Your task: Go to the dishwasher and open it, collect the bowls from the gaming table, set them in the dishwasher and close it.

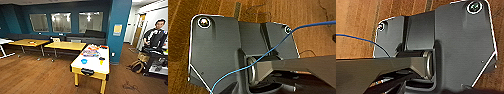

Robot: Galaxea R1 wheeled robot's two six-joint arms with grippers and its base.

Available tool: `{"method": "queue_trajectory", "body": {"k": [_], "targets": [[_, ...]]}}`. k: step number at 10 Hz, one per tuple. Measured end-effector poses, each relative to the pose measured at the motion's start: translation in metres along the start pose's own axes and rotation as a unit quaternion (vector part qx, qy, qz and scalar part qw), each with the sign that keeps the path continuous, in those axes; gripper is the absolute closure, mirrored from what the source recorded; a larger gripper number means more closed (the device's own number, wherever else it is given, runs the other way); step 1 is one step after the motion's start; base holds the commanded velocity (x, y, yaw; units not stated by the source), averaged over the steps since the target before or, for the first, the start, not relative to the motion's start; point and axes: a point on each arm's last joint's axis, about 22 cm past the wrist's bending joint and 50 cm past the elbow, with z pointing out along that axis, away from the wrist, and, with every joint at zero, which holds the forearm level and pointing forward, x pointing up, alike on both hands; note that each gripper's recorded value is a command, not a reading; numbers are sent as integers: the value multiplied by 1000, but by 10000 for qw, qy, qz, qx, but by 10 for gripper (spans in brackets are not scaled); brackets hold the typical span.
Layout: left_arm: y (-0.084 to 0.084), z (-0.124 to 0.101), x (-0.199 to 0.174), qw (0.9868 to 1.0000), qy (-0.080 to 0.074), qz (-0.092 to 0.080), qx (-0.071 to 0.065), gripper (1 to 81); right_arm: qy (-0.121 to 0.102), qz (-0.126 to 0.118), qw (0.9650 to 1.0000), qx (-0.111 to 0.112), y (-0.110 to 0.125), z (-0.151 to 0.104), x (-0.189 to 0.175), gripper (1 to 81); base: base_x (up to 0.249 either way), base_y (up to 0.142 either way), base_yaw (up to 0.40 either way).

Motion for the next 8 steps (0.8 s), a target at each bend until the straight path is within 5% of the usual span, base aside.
{"method": "queue_trajectory", "body": {"k": [3,5,8], "targets": [[1,0,-1,10000,-7,-3,-4,10,0,-1,10000,2,0,0,0,10,0,0,-295],[0,0,1,10000,7,1,0,10,-12,4,10000,8,-1,0,-2,10,0,-132,0],[0,0,-1,10000,-7,-17,0,10,-10,1,10000,12,-2,0,-2,10,0,0,0]]}}
